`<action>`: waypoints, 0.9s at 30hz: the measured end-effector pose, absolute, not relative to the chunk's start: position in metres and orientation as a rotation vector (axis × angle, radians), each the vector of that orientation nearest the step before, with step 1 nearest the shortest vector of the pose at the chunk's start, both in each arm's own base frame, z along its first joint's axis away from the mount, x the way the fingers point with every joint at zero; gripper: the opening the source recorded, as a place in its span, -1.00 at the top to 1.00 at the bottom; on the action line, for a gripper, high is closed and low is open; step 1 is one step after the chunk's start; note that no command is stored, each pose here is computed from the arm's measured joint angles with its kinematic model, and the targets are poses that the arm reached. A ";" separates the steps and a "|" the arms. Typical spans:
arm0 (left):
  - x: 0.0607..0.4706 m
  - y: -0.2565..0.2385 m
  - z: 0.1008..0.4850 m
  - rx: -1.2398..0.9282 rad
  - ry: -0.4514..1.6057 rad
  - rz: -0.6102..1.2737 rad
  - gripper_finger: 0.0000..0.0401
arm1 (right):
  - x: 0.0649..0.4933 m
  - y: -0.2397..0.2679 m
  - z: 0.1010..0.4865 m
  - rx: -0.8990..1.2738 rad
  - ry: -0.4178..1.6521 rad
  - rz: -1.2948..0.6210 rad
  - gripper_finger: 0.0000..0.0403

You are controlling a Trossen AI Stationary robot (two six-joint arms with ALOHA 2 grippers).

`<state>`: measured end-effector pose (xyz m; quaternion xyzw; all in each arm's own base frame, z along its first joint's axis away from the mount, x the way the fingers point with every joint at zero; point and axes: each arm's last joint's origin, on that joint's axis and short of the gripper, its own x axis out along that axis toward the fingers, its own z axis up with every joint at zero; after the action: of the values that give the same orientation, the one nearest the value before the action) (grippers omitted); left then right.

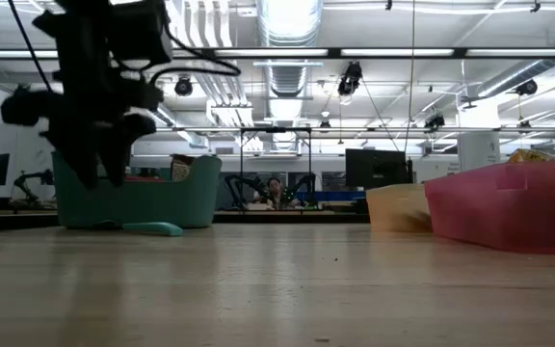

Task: Pick & Place Food Item
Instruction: Put the light blue spoon into the orange bin

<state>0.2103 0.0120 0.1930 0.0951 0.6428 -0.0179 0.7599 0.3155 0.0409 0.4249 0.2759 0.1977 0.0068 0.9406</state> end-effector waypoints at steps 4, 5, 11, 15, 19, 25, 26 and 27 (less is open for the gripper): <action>0.205 0.015 0.175 0.236 1.393 0.014 -0.08 | 0.315 0.042 0.425 0.559 0.405 0.019 -0.27; 0.204 0.016 0.172 0.235 1.394 0.020 -0.08 | 0.315 0.042 0.425 0.559 0.405 0.019 -0.27; 0.201 0.019 0.161 0.258 1.379 0.041 -0.08 | 0.315 0.042 0.425 0.562 0.403 0.019 -0.27; 0.200 0.024 0.158 0.272 1.368 0.035 -0.08 | 0.315 0.042 0.425 0.567 0.403 0.017 -0.27; 0.201 0.034 0.154 0.226 1.380 -0.013 -0.08 | 0.315 0.042 0.425 0.570 0.402 0.017 -0.27; 0.205 0.044 0.144 0.177 1.399 -0.011 -0.08 | 0.315 0.042 0.425 0.590 0.400 0.014 -0.27; 0.207 0.045 0.143 0.177 1.399 -0.011 -0.08 | 0.315 0.042 0.425 0.590 0.400 0.014 -0.27; 0.208 0.045 0.141 0.177 1.401 -0.011 -0.08 | 0.315 0.042 0.425 0.592 0.400 0.013 -0.27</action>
<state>0.2076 0.0450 0.1413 0.0815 0.6437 -0.0052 0.7609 0.3155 0.0424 0.4253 0.2897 0.1960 0.0064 0.9368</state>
